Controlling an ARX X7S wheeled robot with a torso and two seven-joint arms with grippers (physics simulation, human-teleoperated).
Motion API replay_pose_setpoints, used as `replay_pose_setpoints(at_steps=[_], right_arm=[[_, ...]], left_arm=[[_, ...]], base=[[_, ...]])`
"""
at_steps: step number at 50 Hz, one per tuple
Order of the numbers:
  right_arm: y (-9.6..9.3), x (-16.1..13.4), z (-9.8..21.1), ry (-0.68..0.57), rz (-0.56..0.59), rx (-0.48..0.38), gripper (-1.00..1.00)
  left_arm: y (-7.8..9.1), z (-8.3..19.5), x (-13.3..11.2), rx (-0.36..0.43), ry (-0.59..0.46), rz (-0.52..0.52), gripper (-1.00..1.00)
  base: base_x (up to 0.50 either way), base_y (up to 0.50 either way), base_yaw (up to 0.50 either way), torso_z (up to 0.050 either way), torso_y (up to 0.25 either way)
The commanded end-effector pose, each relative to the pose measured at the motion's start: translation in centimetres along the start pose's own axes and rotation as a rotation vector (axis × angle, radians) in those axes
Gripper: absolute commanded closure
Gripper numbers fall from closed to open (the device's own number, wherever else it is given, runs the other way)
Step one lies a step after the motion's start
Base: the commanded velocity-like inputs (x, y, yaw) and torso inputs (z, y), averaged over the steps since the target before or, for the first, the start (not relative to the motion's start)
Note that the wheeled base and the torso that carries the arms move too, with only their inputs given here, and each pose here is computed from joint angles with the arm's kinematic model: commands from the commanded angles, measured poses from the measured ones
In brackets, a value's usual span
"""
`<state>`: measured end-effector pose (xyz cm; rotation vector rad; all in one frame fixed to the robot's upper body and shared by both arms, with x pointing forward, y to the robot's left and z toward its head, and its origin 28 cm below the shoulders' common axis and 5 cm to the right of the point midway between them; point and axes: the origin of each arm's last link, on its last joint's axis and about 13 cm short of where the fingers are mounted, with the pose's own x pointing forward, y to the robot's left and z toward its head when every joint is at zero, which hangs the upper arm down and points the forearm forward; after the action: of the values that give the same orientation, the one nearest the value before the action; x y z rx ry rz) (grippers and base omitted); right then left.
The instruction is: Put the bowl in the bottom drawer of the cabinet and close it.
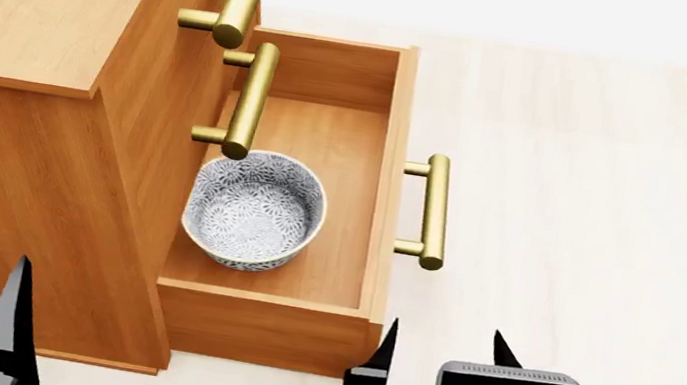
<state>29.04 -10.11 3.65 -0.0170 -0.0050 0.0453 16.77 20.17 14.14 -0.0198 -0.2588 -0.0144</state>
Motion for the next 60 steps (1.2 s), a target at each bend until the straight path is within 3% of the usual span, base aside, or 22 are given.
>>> replay_pose_setpoints(at_steps=[1,60], right_arm=[[1.0,0.2,-0.3,-0.003,0.071,0.017,-1.0],[4.5,2.7,1.9,-0.005,0.292,-0.022,-1.0]], left_arm=[[-0.2,0.6,0.0,-0.046,-0.037,-0.022,-1.0],[-0.2,0.7,0.0,-0.047,-0.037,-0.022,-1.0]], base=[[0.0,0.0,0.0,0.0,0.0],[0.0,0.0,0.0,0.0,0.0]])
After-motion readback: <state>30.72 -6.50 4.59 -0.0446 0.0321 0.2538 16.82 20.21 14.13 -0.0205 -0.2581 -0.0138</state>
